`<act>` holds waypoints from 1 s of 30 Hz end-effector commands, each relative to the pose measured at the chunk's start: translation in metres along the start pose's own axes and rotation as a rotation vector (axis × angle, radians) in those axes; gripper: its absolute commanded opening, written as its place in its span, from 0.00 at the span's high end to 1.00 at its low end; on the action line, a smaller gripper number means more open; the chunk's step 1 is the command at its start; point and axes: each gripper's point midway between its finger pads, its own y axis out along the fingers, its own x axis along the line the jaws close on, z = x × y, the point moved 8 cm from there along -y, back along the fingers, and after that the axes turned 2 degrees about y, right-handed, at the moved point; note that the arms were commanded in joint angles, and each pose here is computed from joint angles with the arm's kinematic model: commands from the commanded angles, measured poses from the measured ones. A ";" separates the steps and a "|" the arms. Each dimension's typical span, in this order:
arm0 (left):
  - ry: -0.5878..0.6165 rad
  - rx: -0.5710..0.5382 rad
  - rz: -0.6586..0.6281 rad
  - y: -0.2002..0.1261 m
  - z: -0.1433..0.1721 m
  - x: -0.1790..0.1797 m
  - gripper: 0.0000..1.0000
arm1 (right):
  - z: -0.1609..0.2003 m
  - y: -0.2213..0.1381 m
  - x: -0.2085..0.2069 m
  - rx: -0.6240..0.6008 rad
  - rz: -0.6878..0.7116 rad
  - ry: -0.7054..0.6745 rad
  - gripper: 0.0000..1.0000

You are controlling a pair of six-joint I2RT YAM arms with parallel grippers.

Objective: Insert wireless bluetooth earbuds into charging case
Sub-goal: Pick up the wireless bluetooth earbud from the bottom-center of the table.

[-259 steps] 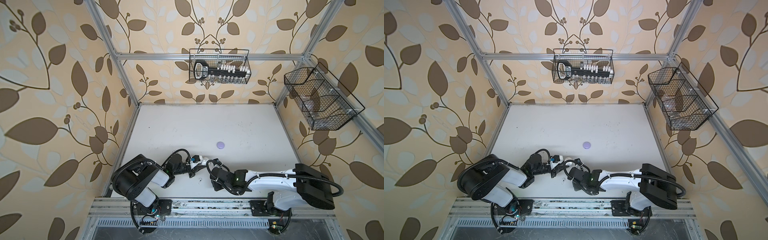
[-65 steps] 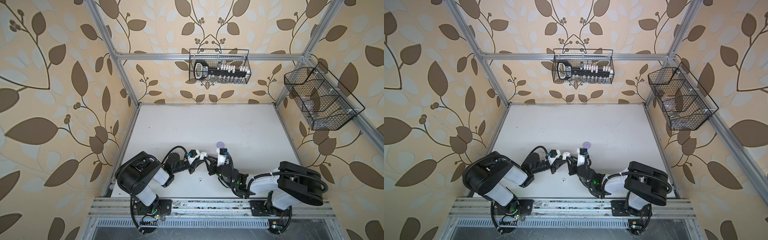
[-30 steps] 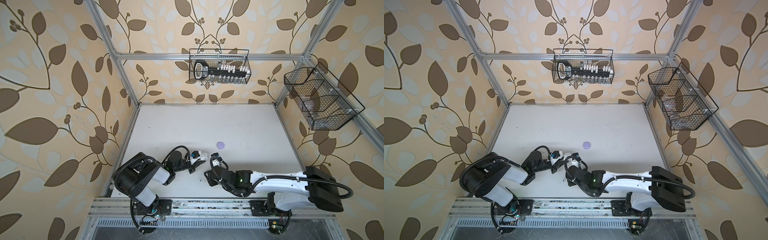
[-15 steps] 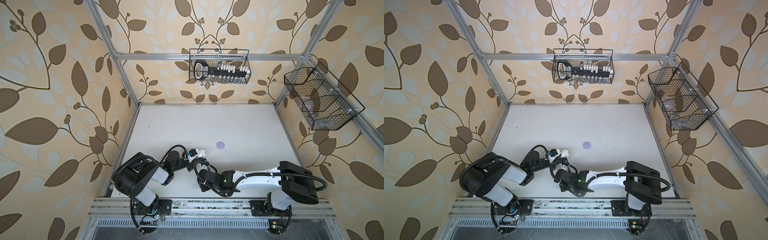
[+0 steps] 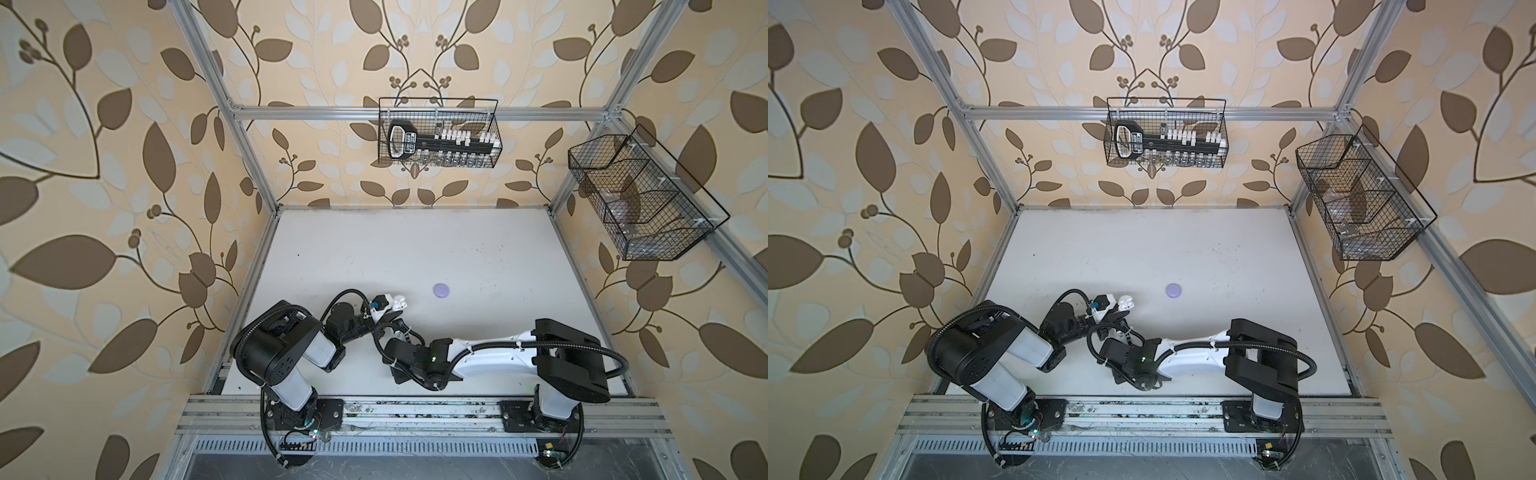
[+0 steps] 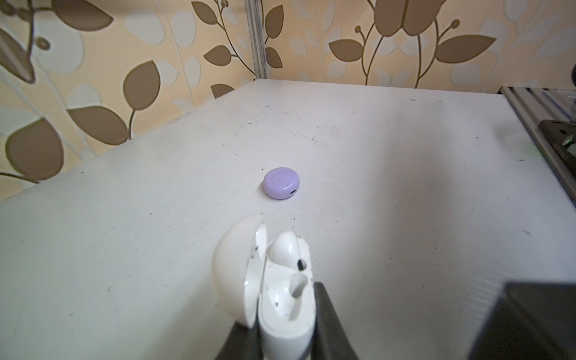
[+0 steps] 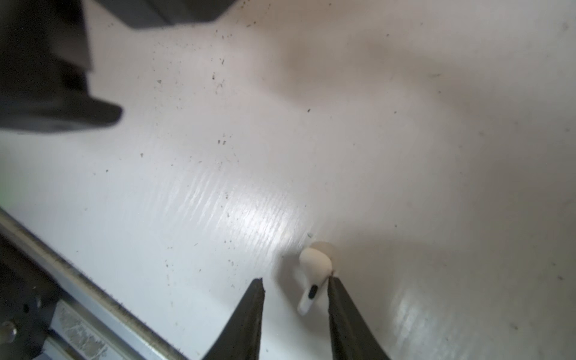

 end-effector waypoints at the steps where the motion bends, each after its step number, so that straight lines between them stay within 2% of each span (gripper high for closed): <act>1: 0.026 -0.071 -0.002 -0.002 -0.012 0.003 0.93 | 0.002 0.001 -0.005 0.001 0.091 -0.041 0.65; 16: 0.021 -0.069 0.000 -0.001 -0.011 0.003 0.93 | -0.001 -0.006 -0.016 -0.004 0.158 -0.097 0.67; 20: 0.019 -0.067 0.002 -0.001 -0.010 0.003 0.93 | -0.005 -0.015 -0.005 -0.031 0.087 -0.123 0.66; 30: 0.018 -0.065 0.000 0.000 -0.010 0.004 0.93 | -0.017 -0.021 0.013 -0.020 0.089 -0.280 0.59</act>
